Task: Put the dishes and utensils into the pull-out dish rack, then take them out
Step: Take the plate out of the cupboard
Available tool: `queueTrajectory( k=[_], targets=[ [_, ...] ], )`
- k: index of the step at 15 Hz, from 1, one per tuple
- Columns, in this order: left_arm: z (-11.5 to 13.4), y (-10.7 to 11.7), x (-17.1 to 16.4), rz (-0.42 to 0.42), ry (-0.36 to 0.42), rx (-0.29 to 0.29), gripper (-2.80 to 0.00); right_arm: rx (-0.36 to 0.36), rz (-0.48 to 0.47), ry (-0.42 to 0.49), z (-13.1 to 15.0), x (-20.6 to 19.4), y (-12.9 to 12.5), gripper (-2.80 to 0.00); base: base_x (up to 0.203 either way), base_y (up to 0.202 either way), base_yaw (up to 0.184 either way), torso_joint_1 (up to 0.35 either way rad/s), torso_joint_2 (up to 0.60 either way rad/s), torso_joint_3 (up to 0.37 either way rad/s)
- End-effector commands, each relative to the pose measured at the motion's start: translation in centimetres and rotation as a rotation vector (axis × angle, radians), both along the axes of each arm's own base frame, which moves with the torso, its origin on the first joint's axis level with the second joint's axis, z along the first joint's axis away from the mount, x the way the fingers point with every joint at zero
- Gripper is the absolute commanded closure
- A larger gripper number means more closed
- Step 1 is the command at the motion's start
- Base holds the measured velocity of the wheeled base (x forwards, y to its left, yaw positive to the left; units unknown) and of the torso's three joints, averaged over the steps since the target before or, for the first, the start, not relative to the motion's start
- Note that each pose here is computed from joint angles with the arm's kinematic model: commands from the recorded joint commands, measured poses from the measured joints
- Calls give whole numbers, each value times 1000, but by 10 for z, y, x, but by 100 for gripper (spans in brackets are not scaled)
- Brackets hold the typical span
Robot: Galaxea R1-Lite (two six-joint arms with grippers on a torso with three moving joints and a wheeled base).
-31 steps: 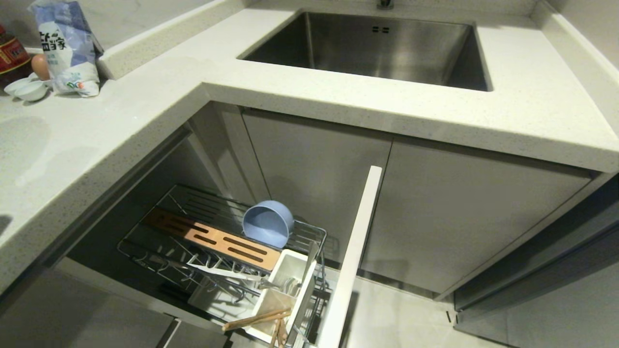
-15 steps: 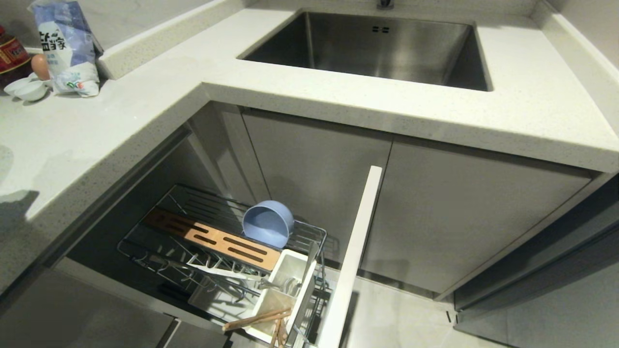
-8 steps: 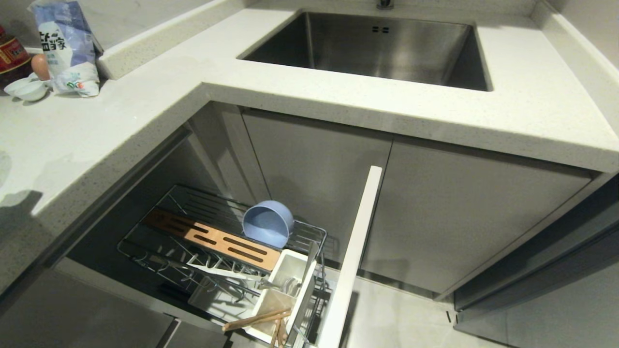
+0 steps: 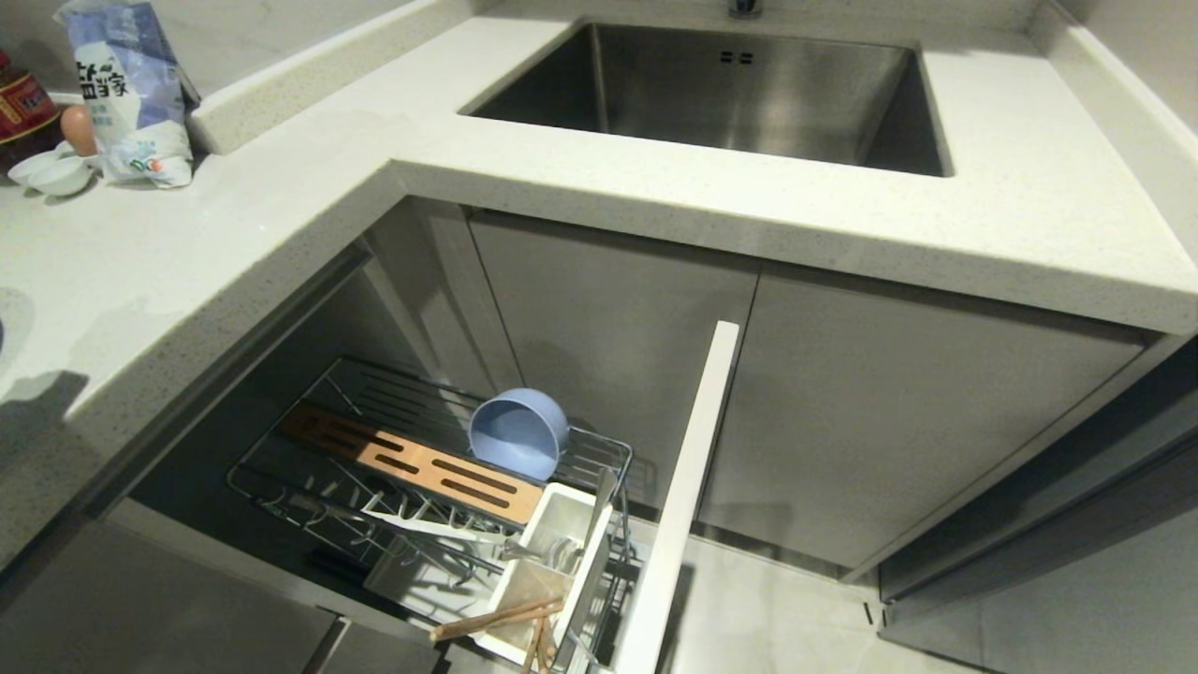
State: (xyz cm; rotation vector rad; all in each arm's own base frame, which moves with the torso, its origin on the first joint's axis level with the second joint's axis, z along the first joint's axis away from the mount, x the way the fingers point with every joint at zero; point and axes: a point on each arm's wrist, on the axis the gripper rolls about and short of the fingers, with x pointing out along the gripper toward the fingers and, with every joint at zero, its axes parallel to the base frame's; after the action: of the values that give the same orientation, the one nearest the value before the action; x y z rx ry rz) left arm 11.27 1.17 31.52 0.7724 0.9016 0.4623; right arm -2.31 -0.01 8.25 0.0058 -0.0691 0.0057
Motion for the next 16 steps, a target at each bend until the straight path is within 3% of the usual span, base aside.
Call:
queueTrajectory(
  k=[1,5,8,12,16],
  targets=[
    [0,0,-4,0,1,4,-280,0,1,22,-6,2,0,0,0,0,0,0,0,0],
    [4,-1,-5,-14,-31,-12,-280,0,1,22,-6,2,0,0,0,0,0,0,0,0],
    [11,-3,-9,-55,-104,-73,-280,0,1,22,-6,2,0,0,0,0,0,0,0,0],
    [24,-13,-24,-269,-261,-345,-280,0,1,22,-6,2,0,0,0,0,0,0,0,0],
    [49,-21,-42,-504,-580,-696,-280,0,1,22,-6,2,0,0,0,0,0,0,0,0]
  ],
)
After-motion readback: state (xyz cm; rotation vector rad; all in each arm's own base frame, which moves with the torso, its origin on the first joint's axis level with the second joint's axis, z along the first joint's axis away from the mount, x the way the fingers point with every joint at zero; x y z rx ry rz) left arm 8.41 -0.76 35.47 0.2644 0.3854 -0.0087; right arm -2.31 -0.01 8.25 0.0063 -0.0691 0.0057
